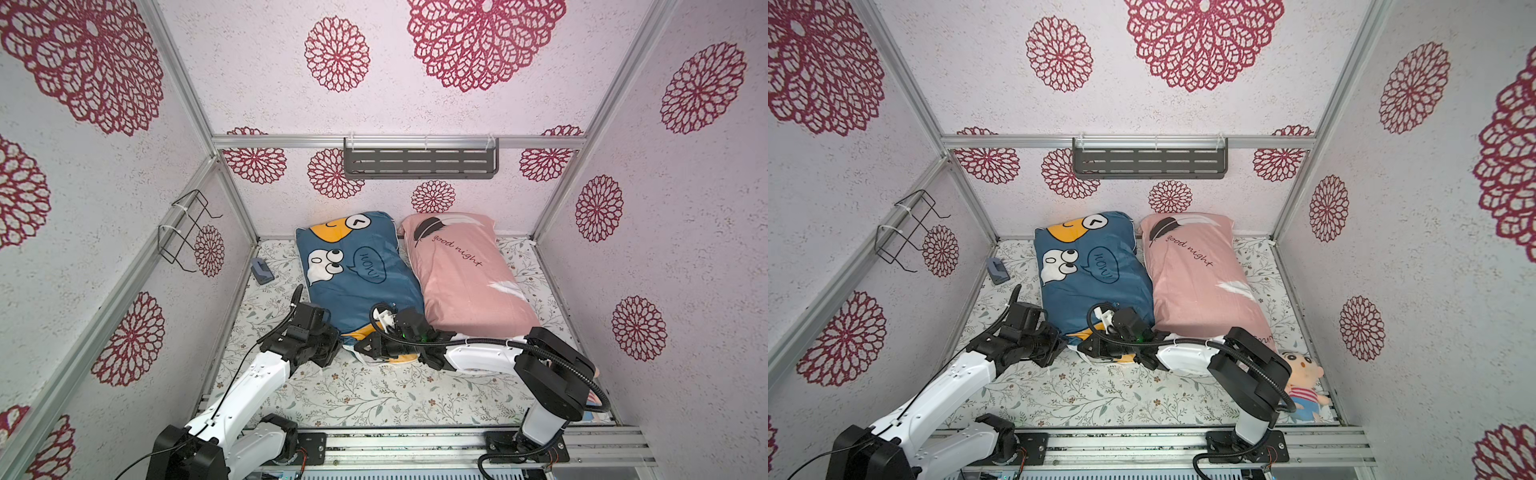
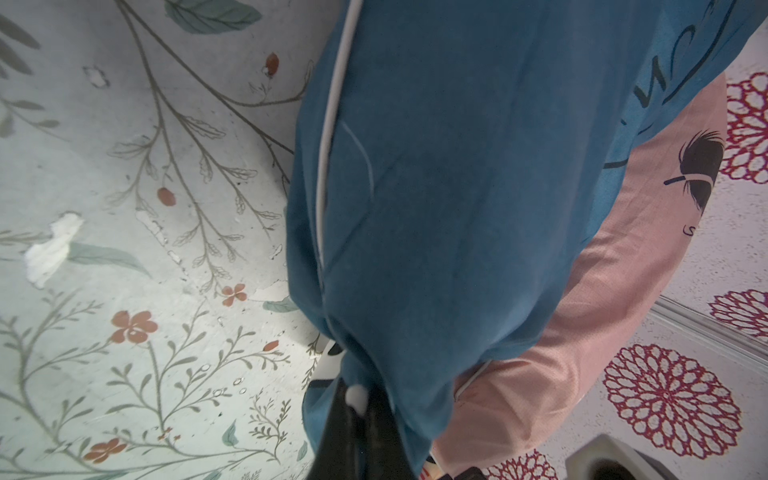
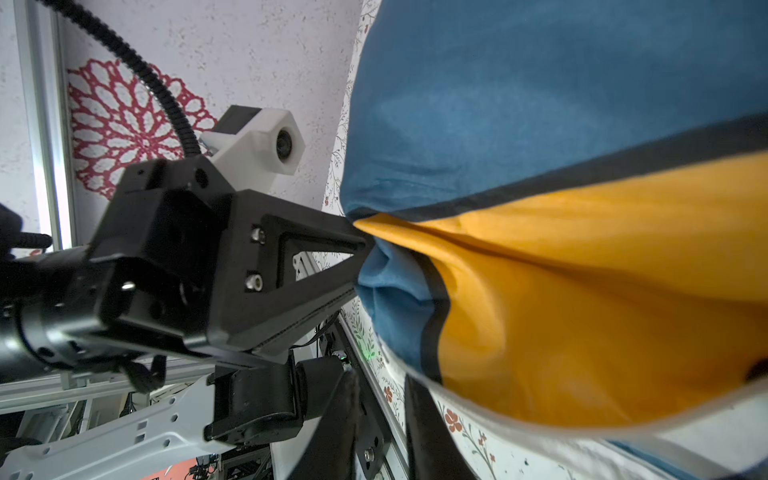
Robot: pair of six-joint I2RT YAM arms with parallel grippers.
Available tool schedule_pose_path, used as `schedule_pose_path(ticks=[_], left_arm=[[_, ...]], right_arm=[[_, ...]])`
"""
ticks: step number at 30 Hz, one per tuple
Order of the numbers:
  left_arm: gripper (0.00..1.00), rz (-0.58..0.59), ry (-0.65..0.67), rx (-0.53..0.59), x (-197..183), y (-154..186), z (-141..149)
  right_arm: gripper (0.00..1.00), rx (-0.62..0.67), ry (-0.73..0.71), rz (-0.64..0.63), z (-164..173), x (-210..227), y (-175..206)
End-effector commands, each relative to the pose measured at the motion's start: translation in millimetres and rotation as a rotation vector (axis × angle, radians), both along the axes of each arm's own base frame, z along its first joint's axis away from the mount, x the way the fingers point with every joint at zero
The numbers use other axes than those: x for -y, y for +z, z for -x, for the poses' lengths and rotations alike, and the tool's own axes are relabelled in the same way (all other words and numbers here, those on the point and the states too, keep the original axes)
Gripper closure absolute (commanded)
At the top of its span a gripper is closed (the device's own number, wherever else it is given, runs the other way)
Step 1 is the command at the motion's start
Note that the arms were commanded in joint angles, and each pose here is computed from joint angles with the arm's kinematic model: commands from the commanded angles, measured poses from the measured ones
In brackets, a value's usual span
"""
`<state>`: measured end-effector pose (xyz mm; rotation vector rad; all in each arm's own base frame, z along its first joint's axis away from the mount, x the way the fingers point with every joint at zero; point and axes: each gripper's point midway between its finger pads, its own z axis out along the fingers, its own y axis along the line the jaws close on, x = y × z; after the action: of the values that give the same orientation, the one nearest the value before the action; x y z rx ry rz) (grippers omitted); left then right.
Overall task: Zip up pillowcases
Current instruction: Zip the zipper on the pillowcase.
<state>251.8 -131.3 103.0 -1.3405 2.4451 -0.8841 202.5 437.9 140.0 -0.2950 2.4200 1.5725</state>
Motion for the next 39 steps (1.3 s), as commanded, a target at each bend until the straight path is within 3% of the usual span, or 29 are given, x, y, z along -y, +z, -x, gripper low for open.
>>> schedule_pose_path(ticks=[1, 39], left_arm=[[1.0, 0.03, 0.009, 0.063, 4.9, 17.7, -14.5], [1.0, 0.035, 0.007, 0.072, 5.8, 19.0, -16.6]], right_arm=[[0.77, 0.031, 0.0, -0.052, -4.1, -10.0, 21.4], [0.82, 0.032, -0.004, -0.047, -10.4, -21.0, 15.0]])
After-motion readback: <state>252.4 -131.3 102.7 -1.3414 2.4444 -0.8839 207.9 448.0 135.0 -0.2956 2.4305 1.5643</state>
